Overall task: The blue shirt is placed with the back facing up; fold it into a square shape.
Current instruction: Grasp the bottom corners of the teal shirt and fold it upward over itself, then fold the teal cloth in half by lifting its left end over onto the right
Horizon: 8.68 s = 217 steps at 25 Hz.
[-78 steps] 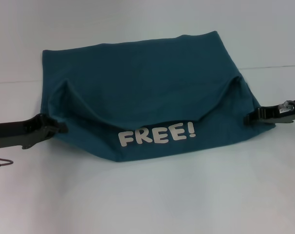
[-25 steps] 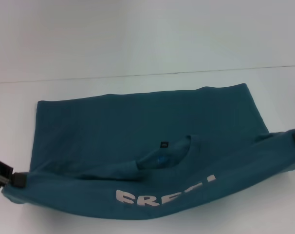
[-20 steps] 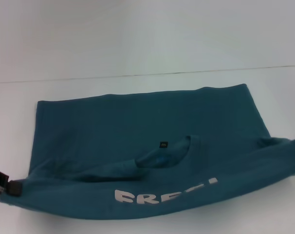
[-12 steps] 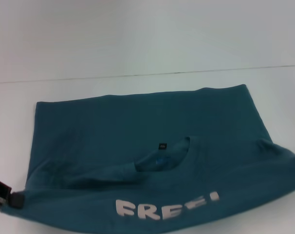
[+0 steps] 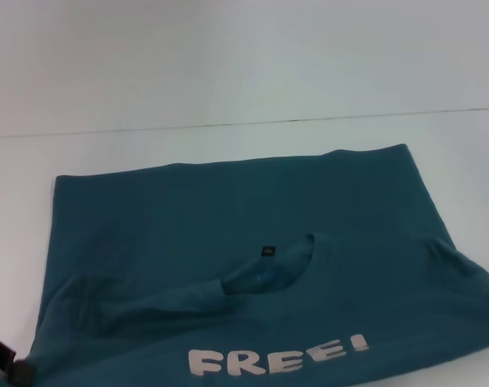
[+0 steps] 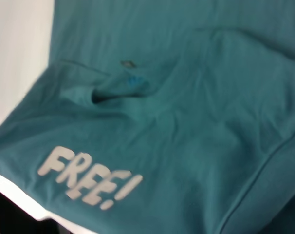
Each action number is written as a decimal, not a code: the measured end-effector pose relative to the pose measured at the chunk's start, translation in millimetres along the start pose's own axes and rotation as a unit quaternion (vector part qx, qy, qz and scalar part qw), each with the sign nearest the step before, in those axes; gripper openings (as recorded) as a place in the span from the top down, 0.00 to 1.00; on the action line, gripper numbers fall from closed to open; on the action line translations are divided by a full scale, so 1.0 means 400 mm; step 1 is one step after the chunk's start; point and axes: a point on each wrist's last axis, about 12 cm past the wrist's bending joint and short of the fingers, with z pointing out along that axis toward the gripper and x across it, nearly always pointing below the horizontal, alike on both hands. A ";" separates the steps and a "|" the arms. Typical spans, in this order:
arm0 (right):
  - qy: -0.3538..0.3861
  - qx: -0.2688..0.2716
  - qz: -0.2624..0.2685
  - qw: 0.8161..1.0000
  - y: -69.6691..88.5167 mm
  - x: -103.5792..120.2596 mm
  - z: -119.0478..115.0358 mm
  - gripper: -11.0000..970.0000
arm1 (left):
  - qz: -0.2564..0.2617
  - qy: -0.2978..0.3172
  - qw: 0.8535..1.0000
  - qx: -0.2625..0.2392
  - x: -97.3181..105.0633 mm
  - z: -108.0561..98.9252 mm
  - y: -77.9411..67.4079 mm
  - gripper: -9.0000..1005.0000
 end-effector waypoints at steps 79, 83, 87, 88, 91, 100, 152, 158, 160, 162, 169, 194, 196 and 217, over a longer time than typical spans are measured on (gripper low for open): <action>-0.409 0.211 0.003 0.888 0.020 -0.381 0.161 0.89 | 0.026 -0.327 0.910 -0.254 -0.401 0.069 -0.013 0.85; -0.417 0.207 0.012 0.885 0.014 -0.382 0.141 0.73 | 0.021 -0.336 0.907 -0.251 -0.399 0.060 -0.011 0.72; -0.410 0.201 0.016 0.890 0.009 -0.377 0.127 0.49 | 0.008 -0.347 0.906 -0.242 -0.391 0.046 -0.003 0.57; -0.406 0.186 0.023 0.895 0.004 -0.368 0.118 0.46 | 0.003 -0.349 0.906 -0.239 -0.388 0.043 0.001 0.52; -0.400 0.156 0.024 0.903 0.000 -0.349 0.109 0.37 | -0.015 -0.353 0.909 -0.220 -0.375 0.035 0.010 0.41; -0.414 -0.089 0.005 0.906 -0.036 -0.164 0.083 0.44 | -0.073 -0.389 0.918 0.013 -0.209 0.023 0.063 0.34; -0.361 -0.141 -0.019 0.921 -0.100 0.002 0.166 0.49 | -0.250 -0.439 0.858 0.092 -0.100 0.256 0.198 0.34; -0.363 -0.138 -0.013 0.921 -0.106 0.006 0.168 0.49 | -0.257 -0.428 0.862 0.085 -0.088 0.278 0.204 0.32; -0.362 -0.137 -0.012 0.922 -0.106 0.006 0.168 0.49 | -0.256 -0.427 0.863 0.083 -0.089 0.278 0.203 0.31; -0.362 -0.138 -0.010 0.922 -0.107 0.006 0.170 0.49 | -0.255 -0.427 0.864 0.083 -0.089 0.278 0.203 0.30; -0.363 -0.140 -0.008 0.921 -0.109 0.008 0.170 0.49 | -0.185 -0.430 0.880 0.087 -0.097 0.222 0.182 0.28; -0.364 -0.136 -0.008 0.921 -0.107 0.002 0.171 0.49 | -0.038 -0.382 0.920 -0.078 -0.156 0.201 0.162 0.27; -0.364 -0.136 -0.007 0.921 -0.108 0.002 0.172 0.49 | -0.039 -0.382 0.920 -0.078 -0.157 0.202 0.162 0.27; -0.368 -0.134 -0.001 0.920 -0.114 0.006 0.170 0.49 | -0.053 -0.367 0.926 -0.077 -0.155 0.219 0.164 0.27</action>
